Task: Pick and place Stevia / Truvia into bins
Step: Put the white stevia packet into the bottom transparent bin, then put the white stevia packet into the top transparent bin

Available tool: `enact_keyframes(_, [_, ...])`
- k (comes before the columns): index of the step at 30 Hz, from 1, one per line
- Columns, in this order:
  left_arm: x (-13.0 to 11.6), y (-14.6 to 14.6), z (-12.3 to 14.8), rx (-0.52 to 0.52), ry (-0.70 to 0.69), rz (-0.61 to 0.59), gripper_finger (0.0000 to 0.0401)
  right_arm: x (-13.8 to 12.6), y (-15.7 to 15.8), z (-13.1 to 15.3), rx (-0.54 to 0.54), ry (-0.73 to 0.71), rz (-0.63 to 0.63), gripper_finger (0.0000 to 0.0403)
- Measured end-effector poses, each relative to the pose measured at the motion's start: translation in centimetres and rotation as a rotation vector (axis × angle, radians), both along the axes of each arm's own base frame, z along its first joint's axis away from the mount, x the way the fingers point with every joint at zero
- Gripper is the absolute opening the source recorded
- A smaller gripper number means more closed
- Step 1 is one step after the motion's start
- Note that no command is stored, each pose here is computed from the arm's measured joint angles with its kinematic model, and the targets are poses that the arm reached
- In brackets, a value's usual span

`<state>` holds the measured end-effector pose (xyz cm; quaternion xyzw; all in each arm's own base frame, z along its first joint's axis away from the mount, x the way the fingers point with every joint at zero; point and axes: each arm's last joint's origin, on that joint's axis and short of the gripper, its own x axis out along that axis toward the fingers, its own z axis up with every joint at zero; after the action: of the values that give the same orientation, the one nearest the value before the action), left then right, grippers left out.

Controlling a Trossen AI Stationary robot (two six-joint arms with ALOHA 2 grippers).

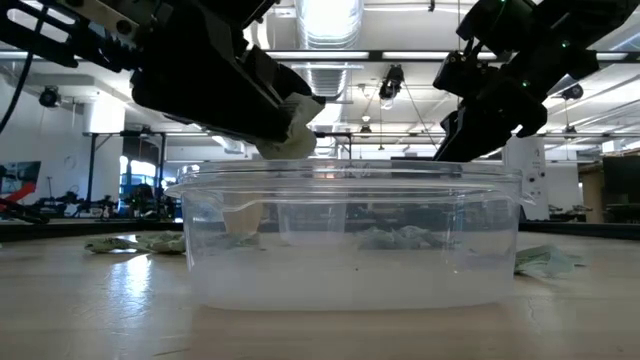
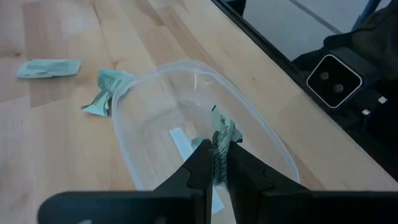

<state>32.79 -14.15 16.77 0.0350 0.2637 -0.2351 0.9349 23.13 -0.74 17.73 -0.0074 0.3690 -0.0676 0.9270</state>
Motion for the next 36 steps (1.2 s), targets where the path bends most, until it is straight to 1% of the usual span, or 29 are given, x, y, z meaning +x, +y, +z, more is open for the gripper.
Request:
enact_keyframes(3, [-0.3, 0.2, 0.3, 0.025, 0.004, 0.030, 0.0026, 0.0, 0.0, 0.0, -0.001, 0.001, 0.001, 0.0118])
enact_keyframes(5, [-0.3, 0.3, 0.4, 0.043, 0.005, 0.038, 0.0039, 0.0, 0.0, 0.0, -0.001, 0.001, 0.000, 0.0116])
enact_keyframes(13, [-0.4, 0.4, 0.5, 0.053, 0.000, 0.046, 0.0132, 0.0, 0.0, 0.0, -0.002, 0.001, -0.001, 0.0120])
enact_keyframes(17, [-0.5, 0.4, 0.8, 0.051, -0.003, 0.047, 0.0162, 0.2, 0.0, -0.1, 0.020, -0.011, 0.005, 0.0123])
enact_keyframes(19, [-0.8, 0.6, 1.3, 0.063, 0.001, 0.062, 0.0167, 0.5, 0.1, -0.4, 0.049, -0.018, 0.035, 0.0125])
enact_keyframes(22, [-1.5, 1.1, 2.1, 0.127, 0.015, 0.142, 0.0168, 1.0, 0.3, -1.4, 0.076, 0.009, 0.081, 0.0126])
enact_keyframes(26, [-3.1, 1.9, 3.6, 0.192, 0.064, 0.247, 0.0168, 1.3, 0.3, -2.7, 0.083, 0.065, 0.079, 0.0122])
enact_keyframes(28, [-4.1, 2.1, 4.6, 0.196, 0.062, 0.309, 0.0168, 1.5, 0.3, -3.3, 0.089, 0.079, 0.061, 0.0120])
enact_keyframes(32, [-6.2, 2.5, 5.5, 0.211, 0.046, 0.396, 0.0168, 2.3, 0.2, -4.3, 0.085, 0.068, 0.046, 0.0119])
enact_keyframes(36, [-8.0, 2.5, 6.0, 0.189, 0.009, 0.437, 0.0168, 3.1, 0.3, -4.8, 0.081, 0.026, 0.054, 0.0118])
